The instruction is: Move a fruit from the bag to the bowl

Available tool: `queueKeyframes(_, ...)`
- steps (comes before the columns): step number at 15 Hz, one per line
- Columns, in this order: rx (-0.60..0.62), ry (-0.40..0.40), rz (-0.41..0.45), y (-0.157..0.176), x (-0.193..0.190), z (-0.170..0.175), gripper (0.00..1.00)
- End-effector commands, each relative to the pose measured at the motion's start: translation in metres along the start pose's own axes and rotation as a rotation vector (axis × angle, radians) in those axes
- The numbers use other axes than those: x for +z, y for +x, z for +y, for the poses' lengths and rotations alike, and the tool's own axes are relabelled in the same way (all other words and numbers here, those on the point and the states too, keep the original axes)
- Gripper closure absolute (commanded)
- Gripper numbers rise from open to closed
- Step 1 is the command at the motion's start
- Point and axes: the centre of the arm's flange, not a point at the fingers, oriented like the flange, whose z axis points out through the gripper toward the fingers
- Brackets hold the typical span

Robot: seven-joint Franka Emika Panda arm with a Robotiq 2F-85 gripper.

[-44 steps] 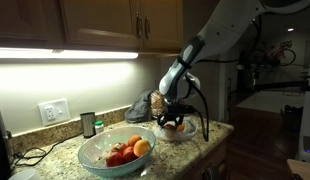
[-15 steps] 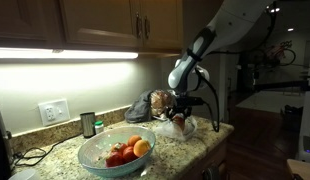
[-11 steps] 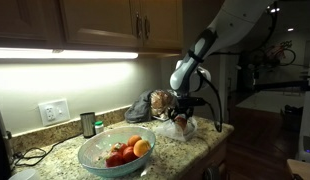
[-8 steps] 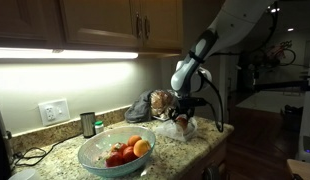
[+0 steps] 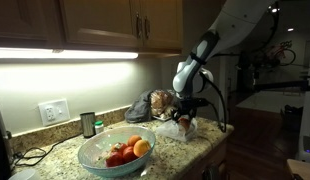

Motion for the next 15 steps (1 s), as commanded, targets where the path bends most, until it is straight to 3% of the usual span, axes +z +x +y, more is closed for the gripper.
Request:
queueKeyframes(1, 0.016, -0.019, -0.007, -0.0156, -0.0112, 0.0082, 0.50)
queueKeyframes(8, 0.018, -0.030, -0.015, -0.0178, -0.0071, 0.0137, 0.50)
queueKeyframes(9, 0.019, -0.031, -0.017, -0.0177, -0.0070, 0.0143, 0.24)
queueKeyframes(10, 0.020, -0.032, -0.017, -0.0175, -0.0070, 0.0151, 0.06)
queueKeyframes(15, 0.020, -0.033, -0.016, -0.0171, -0.0073, 0.0165, 0.00)
